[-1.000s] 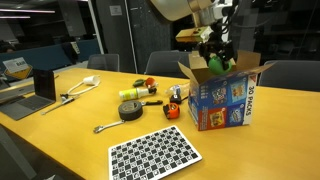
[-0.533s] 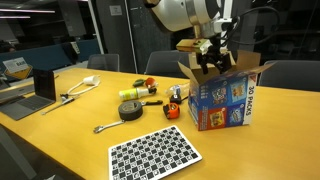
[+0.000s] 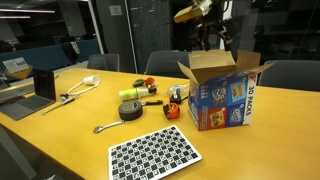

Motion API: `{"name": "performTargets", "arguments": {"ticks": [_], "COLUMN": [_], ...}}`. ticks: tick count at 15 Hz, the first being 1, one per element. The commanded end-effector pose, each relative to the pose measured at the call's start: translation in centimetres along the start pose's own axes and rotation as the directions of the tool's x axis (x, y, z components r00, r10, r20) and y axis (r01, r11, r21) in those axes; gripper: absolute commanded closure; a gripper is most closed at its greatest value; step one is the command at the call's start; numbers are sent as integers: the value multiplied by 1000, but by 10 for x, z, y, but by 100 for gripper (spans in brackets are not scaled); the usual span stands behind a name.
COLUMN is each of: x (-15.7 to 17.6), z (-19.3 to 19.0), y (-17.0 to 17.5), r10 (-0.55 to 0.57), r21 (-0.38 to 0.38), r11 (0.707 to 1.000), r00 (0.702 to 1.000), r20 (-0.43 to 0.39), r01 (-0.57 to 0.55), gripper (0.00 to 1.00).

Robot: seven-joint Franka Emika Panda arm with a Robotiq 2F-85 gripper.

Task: Put the green plushy in the box

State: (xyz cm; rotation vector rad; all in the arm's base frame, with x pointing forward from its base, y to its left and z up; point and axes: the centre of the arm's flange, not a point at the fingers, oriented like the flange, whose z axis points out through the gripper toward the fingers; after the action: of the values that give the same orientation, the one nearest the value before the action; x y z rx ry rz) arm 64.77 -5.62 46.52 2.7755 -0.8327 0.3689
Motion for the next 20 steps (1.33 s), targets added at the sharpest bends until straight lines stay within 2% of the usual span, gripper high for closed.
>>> {"name": "performTargets", "arguments": {"ticks": [1,4,6,9,11,14,16,20], "x": [-17,-67,-107,-161,-189,-224,-241,-255], "z": [-98,-151,-175,-191,-186,-159,-139,-118], "y": [5,2,-5,-8,-4,8,17,40], "r10": [-40,-97,-172,-289,-385,-516,-554,-579], "r21": [-10,97,203,329,383,451,466,432], "r11": [999,991,967,910,863,792,775,785], "r00": [999,994,983,955,920,847,813,776], "r20": [-22,41,71,71,78,132,176,252], "r01": [40,92,154,251,329,412,427,445], "gripper": [0,0,0,0,0,0,0,0]}}
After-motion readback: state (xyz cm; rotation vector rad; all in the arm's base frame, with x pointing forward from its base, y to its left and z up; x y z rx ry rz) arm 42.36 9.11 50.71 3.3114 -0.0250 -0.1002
